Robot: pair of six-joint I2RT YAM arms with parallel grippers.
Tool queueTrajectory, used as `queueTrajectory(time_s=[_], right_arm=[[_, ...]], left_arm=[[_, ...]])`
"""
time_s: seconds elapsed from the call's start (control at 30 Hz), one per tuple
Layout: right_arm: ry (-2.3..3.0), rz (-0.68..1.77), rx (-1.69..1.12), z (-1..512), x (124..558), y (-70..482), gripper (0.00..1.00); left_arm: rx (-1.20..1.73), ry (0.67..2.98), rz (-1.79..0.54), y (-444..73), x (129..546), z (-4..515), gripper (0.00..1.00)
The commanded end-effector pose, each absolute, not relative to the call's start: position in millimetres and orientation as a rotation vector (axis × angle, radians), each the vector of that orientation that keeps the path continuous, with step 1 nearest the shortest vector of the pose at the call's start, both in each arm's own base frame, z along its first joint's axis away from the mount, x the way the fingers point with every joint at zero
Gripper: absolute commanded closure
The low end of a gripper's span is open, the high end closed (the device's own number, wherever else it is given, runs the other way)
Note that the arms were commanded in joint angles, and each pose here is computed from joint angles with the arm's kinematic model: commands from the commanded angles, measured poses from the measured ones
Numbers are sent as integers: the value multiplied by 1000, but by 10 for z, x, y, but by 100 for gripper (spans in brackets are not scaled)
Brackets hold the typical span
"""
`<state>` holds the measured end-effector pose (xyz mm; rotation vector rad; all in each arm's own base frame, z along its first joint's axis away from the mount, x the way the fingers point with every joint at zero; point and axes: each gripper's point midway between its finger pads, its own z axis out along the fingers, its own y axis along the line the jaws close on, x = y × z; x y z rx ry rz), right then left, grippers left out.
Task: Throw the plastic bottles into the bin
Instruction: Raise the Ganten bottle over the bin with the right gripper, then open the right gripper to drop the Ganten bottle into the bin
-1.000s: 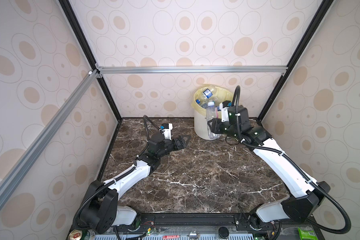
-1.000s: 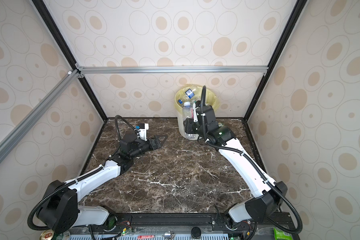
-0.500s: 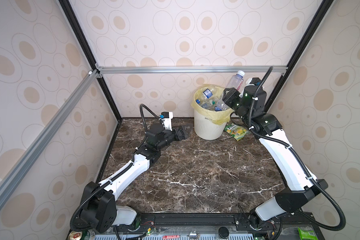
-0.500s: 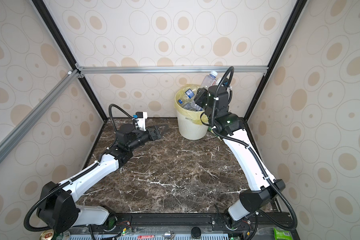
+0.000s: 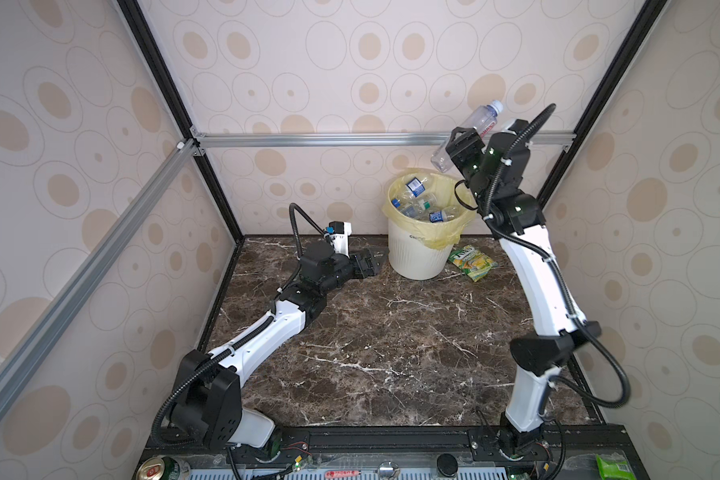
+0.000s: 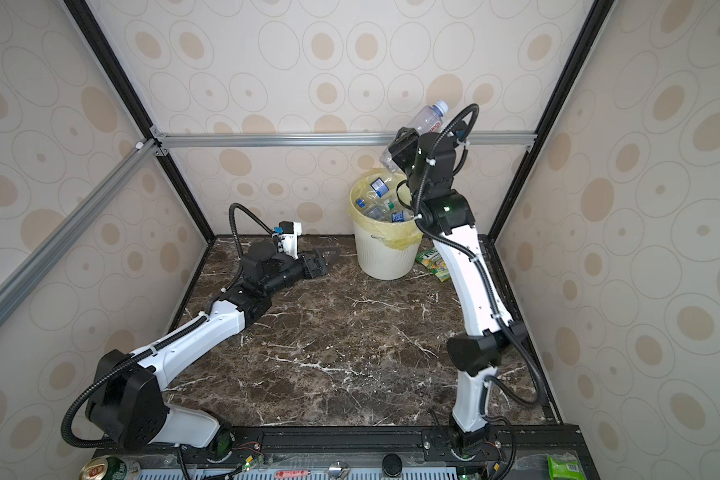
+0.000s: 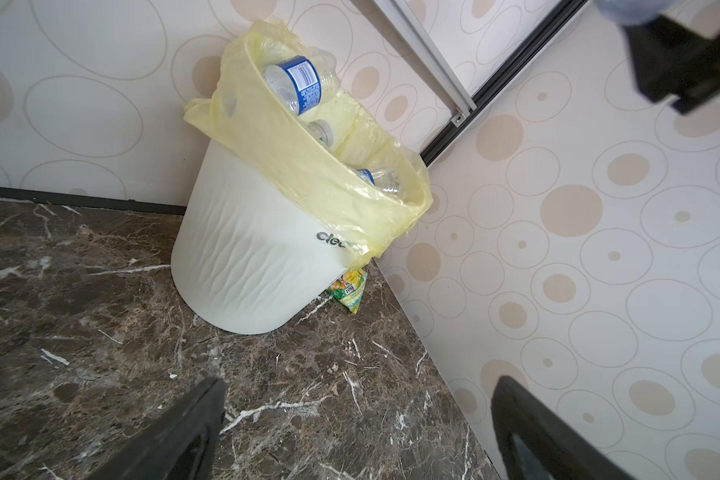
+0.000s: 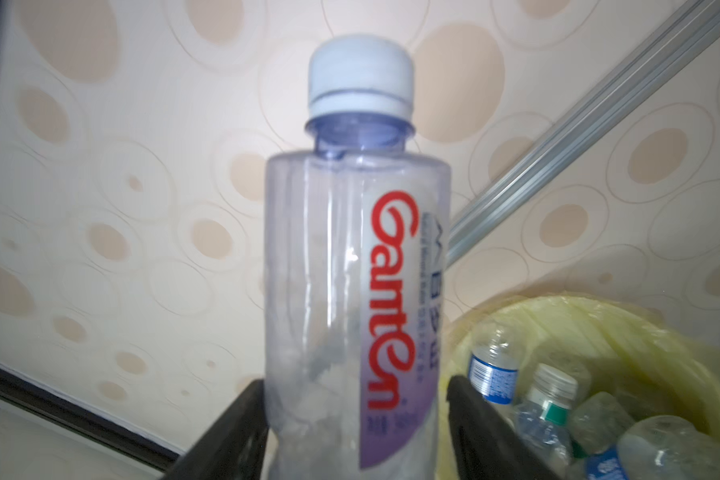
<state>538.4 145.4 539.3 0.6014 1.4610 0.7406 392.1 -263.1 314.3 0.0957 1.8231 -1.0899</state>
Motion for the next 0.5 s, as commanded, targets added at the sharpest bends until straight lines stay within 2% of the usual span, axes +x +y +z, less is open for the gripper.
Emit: queueTrajectory(time_s=[0.0,0.07,0.17,0.47], right_arm=[[1677,741,642,4795,5565,1567,19],[1654,746,631,4885,5527,1580,11],[1602,763,632,4951,5473,1547,7],[1582,725,598,5024,5266,1455,0]], left_arm=[[110,1801,-1070,-2594,3935,3204,1],[103,1810,-1063,-2575,3922,3150,1],[94,1821,-1068,-2567,3910,3078,1],[83,1836,-1083,-2562,3872,3005,1]])
